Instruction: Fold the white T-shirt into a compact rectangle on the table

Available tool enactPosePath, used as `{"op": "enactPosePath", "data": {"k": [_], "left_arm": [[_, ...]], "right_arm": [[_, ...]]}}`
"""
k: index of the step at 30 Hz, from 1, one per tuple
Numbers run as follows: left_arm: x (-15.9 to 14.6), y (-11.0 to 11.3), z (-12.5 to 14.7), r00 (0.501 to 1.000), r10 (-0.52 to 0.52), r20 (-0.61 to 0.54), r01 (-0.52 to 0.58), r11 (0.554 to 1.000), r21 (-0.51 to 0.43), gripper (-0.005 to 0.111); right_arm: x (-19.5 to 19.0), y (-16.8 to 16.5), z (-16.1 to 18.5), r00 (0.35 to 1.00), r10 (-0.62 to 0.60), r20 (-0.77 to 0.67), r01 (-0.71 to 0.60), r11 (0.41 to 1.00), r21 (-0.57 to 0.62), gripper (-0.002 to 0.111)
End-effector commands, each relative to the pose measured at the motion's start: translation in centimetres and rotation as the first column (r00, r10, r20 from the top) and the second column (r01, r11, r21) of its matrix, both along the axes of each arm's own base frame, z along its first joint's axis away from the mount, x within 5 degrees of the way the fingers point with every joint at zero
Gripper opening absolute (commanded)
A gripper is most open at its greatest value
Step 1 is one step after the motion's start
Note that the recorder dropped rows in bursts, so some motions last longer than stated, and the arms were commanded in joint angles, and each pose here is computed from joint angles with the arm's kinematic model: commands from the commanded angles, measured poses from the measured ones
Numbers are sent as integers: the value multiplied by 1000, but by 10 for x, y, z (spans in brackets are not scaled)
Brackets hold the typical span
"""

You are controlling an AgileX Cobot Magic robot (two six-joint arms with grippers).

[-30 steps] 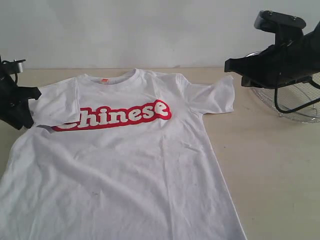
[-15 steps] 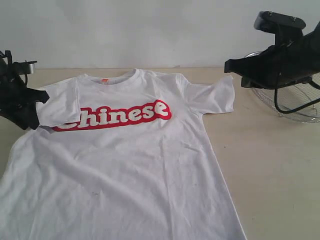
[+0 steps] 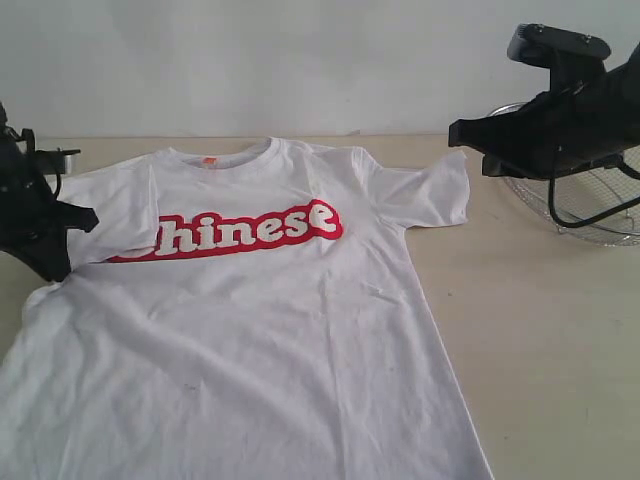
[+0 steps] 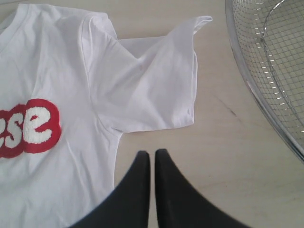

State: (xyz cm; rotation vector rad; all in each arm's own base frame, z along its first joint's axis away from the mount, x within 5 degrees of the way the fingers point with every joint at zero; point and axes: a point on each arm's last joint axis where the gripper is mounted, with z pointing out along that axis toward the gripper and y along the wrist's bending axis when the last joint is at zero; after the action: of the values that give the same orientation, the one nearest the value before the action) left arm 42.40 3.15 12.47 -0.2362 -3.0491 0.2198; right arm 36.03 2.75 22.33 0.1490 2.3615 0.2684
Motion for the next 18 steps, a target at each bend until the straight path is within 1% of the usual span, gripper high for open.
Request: {"op": "enactPosePath", "data": {"k": [1,7,12,15,18], "left_arm": [[-2,1,0,1000,-10,-11,10,999,31,5],[-3,7,1,1000,0,-19,2,995,102,5],[-3,10,1,1000,-2,-21,5,993,121,5],[-4,12,1,999,-2,-32,6,989,149,5],[-5,17,1,999,9,-38,-3,989,149,5]], "right_arm": [[1,-2,3,1000,-7,10,7,1000,2,0],[1,-2,3,1000,-10,15,10,1000,1,0],[1,-2,3,1000,-10,15,10,1000,1,0],[1,-2,3,1000,-7,18,8,1000,-2,0],[1,-2,3,1000,-7,18,8,1000,-2,0]]}}
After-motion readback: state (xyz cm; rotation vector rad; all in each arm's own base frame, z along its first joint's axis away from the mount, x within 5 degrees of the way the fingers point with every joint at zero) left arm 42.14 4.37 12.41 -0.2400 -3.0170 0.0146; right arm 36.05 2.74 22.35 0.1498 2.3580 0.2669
